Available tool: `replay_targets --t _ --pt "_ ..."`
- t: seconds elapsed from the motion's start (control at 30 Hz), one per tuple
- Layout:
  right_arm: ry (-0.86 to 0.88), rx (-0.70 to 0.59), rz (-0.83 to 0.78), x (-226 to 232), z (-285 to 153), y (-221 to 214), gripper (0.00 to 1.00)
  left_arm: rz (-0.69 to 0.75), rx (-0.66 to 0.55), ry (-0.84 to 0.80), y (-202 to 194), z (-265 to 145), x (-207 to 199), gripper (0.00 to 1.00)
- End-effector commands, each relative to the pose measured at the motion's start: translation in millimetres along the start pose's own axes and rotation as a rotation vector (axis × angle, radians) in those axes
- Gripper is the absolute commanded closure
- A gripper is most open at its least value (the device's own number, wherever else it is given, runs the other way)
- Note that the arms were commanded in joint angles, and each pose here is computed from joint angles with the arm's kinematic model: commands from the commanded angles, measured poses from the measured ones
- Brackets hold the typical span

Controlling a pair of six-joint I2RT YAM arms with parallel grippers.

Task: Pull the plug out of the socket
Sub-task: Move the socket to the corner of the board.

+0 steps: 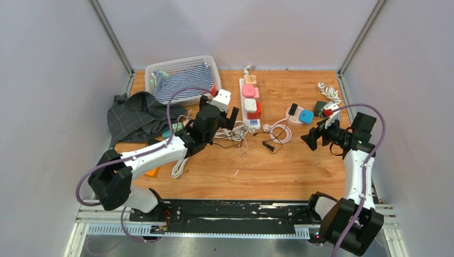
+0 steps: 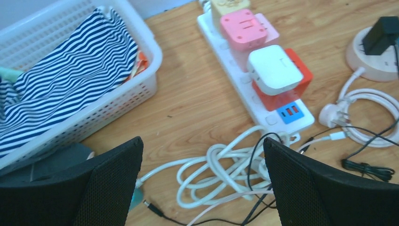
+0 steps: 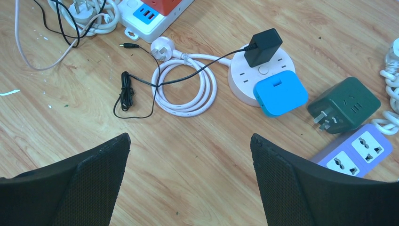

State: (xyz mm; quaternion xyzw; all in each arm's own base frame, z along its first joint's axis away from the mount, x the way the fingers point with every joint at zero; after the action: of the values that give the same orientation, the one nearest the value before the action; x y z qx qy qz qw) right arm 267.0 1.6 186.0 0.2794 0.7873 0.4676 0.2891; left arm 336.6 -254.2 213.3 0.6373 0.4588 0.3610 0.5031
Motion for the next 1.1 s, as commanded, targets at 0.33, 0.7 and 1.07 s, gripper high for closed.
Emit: replay_targets --t 0.33,0.7,1.07 --pt "-0.017 -0.021 -0.011 -2.4 -7.7 6.6 0.02 -0.218 0.041 0.232 -18.5 -13.6 101.0 0.02" --pt "0.061 -0.092 -0.005 14.0 -9.6 22.9 0.02 -0.166 0.106 -0.212 -16.1 -21.0 40.3 0.07" --pt "0.262 -0.108 -0.048 55.1 -12.8 44.2 0.02 -0.067 0.285 -0.266 21.5 -70.5 41.9 0.04"
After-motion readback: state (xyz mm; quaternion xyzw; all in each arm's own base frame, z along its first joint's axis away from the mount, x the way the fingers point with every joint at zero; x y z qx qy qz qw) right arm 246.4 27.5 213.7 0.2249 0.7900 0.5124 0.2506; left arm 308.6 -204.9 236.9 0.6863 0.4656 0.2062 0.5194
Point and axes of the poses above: each gripper's point midway between its finger pads, its own z axis out along the fingers, its own x axis along the line the jaws close on, y = z × x, the point moved 2 cm from there along -z, back along the fingers, and after that the axes turned 7 degrees about -z, right-handed, at the moved point
